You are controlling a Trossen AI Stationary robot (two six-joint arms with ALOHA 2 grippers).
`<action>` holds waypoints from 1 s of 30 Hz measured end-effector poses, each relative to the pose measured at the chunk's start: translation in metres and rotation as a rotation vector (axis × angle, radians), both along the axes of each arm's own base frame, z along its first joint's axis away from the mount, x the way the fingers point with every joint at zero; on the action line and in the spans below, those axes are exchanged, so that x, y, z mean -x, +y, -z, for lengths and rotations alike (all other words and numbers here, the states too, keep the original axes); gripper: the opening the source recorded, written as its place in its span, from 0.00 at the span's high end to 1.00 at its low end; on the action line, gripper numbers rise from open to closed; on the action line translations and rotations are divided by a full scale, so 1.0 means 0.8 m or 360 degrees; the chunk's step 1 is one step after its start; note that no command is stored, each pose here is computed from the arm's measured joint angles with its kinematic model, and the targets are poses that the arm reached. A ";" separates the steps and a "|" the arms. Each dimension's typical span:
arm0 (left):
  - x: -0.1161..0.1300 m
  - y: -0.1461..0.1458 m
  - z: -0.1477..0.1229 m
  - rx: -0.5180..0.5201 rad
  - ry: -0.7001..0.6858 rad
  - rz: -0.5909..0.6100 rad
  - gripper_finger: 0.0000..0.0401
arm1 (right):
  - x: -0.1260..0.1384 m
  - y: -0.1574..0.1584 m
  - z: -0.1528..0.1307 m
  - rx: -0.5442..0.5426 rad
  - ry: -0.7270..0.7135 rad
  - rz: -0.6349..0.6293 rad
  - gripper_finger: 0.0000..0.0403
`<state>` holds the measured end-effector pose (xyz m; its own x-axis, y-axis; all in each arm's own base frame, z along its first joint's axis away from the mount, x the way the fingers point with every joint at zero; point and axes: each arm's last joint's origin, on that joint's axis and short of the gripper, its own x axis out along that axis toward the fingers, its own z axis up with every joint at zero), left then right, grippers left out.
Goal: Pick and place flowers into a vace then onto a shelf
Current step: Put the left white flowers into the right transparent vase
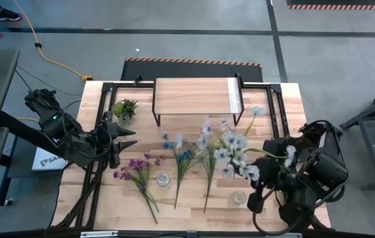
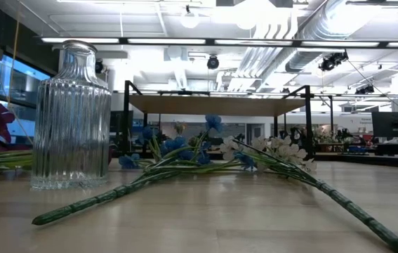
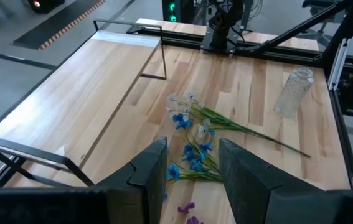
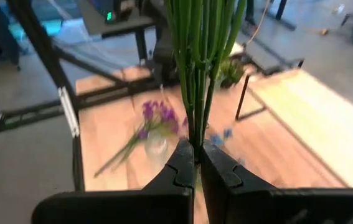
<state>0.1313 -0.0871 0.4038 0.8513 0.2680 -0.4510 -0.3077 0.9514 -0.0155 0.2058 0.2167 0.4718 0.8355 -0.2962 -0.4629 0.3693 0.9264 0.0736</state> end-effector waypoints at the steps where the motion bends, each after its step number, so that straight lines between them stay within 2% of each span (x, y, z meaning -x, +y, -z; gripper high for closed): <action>1: 0.000 0.000 0.000 0.0003 -0.0004 0.0000 0.55 | 0.002 0.002 0.000 -0.0022 0.0007 -0.0010 1.00; 8: 0.000 0.000 -0.001 0.0009 -0.0010 0.0000 0.56 | 0.020 0.018 0.000 -0.0065 -0.0020 -0.0080 1.00; 15: -0.001 -0.001 -0.002 0.0022 -0.0024 0.0000 0.56 | 0.023 0.024 0.006 -0.0208 0.0057 -0.0102 1.00; 20: -0.003 -0.002 -0.004 0.0049 -0.0055 0.0000 0.55 | 0.019 0.032 0.026 -0.0248 0.0159 -0.0089 1.00; 30: -0.004 -0.003 -0.005 0.0071 -0.0081 0.0001 0.55 | 0.003 0.055 0.088 -0.0171 0.0284 -0.0047 1.00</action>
